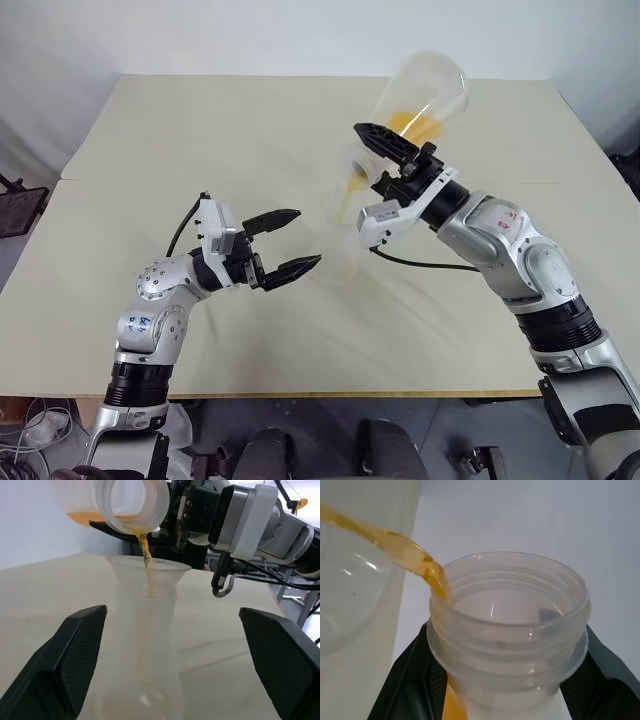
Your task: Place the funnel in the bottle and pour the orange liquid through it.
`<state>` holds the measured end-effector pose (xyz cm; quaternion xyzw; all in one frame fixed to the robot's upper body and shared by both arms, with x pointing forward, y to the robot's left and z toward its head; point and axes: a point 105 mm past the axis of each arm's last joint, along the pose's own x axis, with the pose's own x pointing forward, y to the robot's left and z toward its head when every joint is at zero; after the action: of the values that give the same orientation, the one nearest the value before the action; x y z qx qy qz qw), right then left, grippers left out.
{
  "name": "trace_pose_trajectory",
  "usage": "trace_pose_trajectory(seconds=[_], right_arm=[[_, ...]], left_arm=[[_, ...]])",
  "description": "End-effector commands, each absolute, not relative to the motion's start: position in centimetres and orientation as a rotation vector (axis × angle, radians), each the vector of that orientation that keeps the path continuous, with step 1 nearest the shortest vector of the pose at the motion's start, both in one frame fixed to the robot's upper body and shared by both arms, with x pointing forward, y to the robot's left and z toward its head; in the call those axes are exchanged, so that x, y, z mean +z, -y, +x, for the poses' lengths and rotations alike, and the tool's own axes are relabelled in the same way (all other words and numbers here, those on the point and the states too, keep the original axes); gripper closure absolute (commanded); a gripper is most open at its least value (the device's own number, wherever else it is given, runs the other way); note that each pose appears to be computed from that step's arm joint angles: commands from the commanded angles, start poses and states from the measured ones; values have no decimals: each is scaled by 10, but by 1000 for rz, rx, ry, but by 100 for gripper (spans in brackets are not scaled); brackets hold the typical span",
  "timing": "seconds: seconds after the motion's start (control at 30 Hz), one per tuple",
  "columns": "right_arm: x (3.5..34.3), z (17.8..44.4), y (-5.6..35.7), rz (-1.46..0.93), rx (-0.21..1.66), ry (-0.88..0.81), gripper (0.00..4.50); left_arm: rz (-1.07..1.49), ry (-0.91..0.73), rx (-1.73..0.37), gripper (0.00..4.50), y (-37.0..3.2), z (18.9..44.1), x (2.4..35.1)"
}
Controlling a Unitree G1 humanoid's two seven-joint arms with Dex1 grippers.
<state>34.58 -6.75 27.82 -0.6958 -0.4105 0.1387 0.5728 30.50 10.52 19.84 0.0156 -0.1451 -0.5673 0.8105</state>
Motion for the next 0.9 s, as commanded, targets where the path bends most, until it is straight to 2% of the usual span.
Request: trace_pose_trajectory(seconds=[0.03, 0.9], right_arm=[[290, 340, 66, -1625, 286, 1020, 204], [295, 342, 65, -1693, 236, 1076, 204]], left_arm=[[60, 353, -1227, 0, -103, 299, 208], [58, 360, -1228, 0, -102, 299, 208]])
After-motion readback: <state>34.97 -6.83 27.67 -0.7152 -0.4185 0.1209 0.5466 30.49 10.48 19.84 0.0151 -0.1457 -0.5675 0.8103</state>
